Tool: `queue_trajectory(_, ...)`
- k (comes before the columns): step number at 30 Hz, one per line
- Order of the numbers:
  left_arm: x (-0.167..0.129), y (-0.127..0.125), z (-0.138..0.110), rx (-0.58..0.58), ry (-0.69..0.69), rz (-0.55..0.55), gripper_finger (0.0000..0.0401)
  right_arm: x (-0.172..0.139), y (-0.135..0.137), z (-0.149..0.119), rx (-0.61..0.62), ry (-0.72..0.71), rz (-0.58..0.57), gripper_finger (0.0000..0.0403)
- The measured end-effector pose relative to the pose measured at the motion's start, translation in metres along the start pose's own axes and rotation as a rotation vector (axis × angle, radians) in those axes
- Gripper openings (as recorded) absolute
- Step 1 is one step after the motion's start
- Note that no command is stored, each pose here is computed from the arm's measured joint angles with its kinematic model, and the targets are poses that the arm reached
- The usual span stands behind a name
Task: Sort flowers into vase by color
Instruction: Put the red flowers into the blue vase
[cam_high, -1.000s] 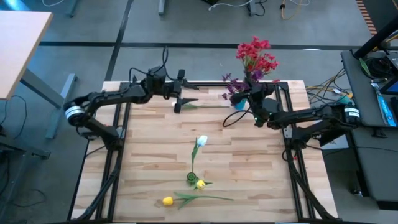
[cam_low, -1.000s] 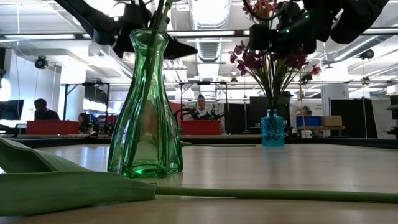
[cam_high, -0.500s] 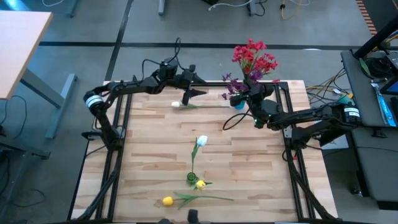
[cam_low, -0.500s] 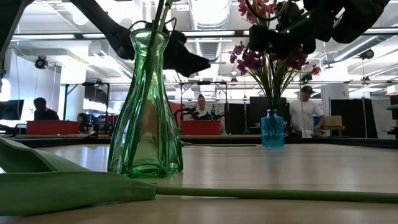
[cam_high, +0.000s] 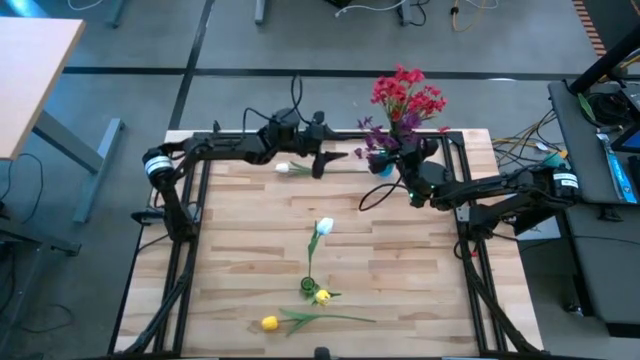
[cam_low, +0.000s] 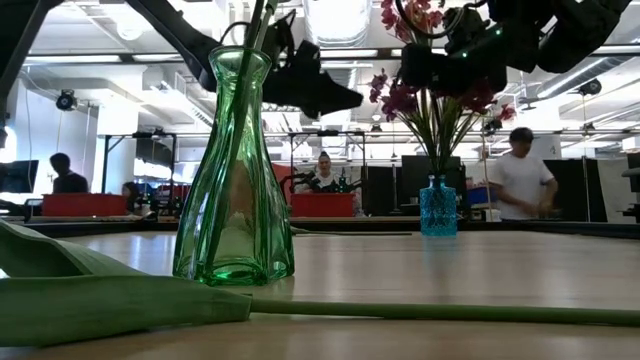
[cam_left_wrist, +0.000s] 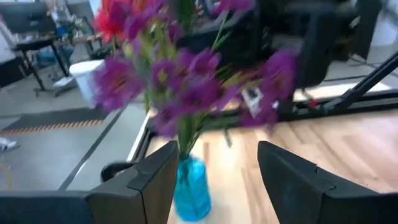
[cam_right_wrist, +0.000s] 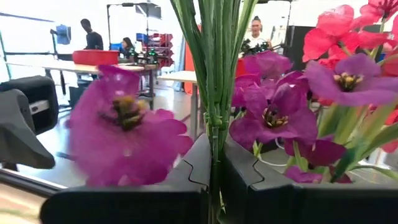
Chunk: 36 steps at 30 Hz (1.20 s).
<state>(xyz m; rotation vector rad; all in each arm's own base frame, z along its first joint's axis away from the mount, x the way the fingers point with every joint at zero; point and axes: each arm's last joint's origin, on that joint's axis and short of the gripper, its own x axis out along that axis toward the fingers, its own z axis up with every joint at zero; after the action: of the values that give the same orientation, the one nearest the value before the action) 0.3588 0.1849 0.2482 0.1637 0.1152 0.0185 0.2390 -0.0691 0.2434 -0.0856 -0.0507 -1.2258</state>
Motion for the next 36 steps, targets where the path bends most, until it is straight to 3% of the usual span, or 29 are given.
queue_trajectory(10,0.008,-0.010,0.000,-0.032,-0.024,0.041,0.0205,0.000,0.001,0.000,0.012,-0.005,0.020,0.0012)
queue_trajectory(36,0.060,-0.030,-0.087,-0.158,-0.119,0.051,0.0205,0.000,0.000,0.002,0.000,-0.010,0.017,0.0012)
